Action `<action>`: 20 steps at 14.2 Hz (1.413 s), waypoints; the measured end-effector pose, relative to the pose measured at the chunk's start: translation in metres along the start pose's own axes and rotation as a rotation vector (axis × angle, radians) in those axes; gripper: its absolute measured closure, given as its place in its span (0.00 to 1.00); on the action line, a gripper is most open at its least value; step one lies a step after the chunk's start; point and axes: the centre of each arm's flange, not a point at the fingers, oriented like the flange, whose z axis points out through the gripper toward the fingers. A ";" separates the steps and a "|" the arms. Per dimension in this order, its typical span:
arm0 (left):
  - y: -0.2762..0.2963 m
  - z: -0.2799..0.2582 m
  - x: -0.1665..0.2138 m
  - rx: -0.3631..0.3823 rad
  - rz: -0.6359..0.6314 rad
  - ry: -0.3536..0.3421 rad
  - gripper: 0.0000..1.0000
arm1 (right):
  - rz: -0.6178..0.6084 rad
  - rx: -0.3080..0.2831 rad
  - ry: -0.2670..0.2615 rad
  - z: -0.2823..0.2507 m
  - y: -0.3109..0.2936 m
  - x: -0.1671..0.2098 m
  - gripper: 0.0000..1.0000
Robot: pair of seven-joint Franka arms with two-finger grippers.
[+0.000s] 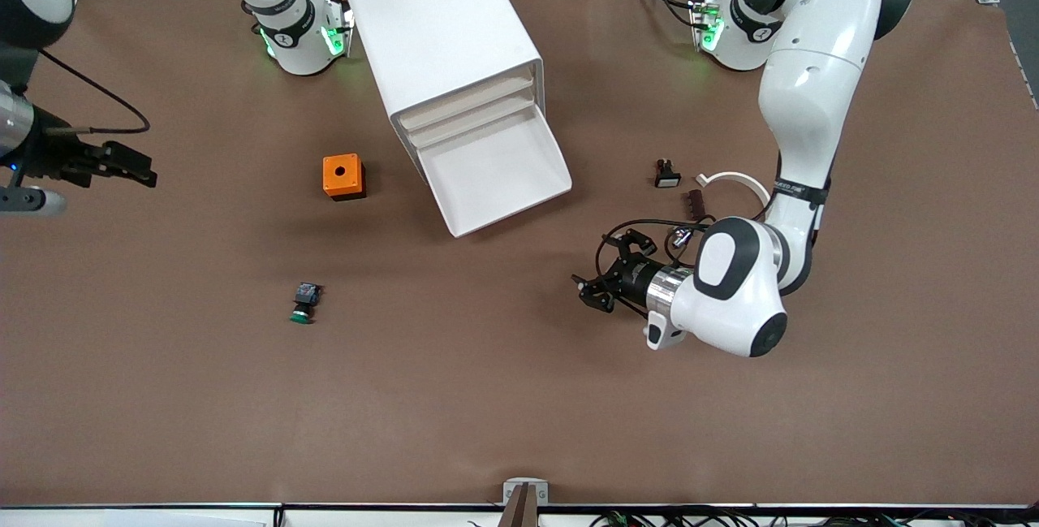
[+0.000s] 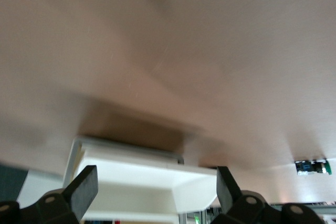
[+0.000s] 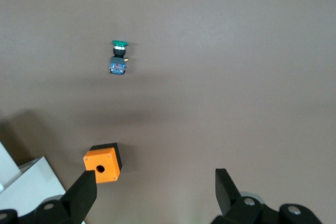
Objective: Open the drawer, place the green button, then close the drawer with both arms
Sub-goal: 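Move the right gripper over the green mushroom button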
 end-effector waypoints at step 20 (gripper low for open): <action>0.007 -0.101 -0.038 -0.060 0.204 0.536 0.00 | 0.140 0.018 0.117 0.204 -0.085 0.055 0.00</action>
